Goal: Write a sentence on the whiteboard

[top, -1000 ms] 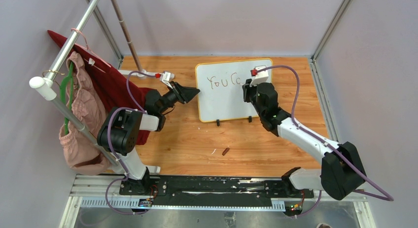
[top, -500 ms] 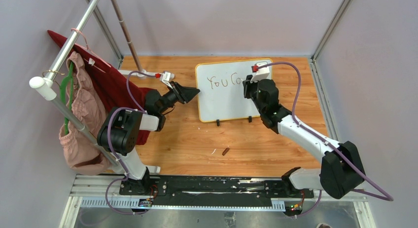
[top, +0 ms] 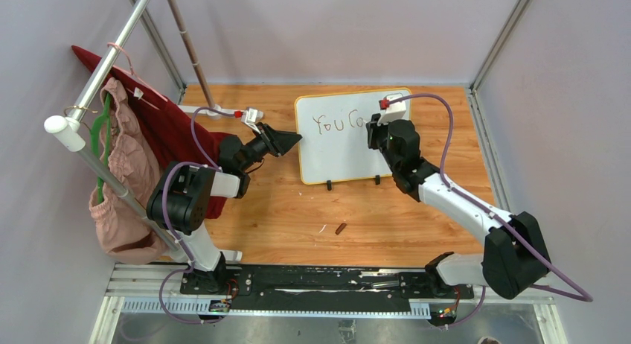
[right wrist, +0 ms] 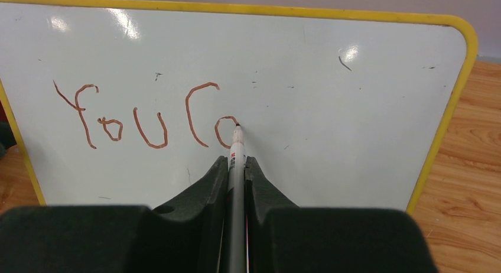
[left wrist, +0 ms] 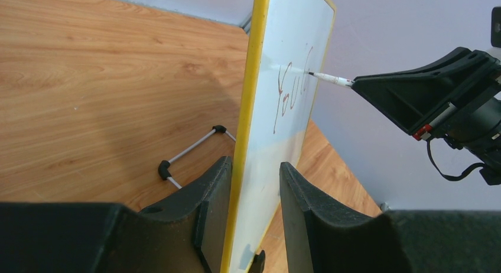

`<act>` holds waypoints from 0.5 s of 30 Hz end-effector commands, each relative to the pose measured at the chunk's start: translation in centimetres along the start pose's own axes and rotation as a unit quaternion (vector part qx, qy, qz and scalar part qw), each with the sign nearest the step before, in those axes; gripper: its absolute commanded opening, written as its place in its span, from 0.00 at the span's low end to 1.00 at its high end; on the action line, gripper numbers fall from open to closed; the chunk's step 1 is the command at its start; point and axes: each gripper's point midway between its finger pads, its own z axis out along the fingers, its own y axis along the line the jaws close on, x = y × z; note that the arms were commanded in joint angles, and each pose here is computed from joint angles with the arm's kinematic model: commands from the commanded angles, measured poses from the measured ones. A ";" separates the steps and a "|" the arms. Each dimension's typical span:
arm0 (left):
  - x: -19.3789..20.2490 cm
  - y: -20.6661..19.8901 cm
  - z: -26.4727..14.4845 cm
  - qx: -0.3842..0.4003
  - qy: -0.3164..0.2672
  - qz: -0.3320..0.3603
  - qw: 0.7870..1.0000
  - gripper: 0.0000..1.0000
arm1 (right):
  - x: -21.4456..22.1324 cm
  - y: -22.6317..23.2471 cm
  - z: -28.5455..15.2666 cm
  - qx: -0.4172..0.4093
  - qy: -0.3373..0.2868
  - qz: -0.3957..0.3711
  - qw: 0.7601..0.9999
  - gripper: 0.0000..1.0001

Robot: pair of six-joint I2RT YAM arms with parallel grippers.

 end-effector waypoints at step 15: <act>0.8 0.0 -0.4 0.005 0.008 -0.018 1.000 0.40 | 0.0 -1.7 -1.9 0.023 -0.010 0.009 1.000 0.00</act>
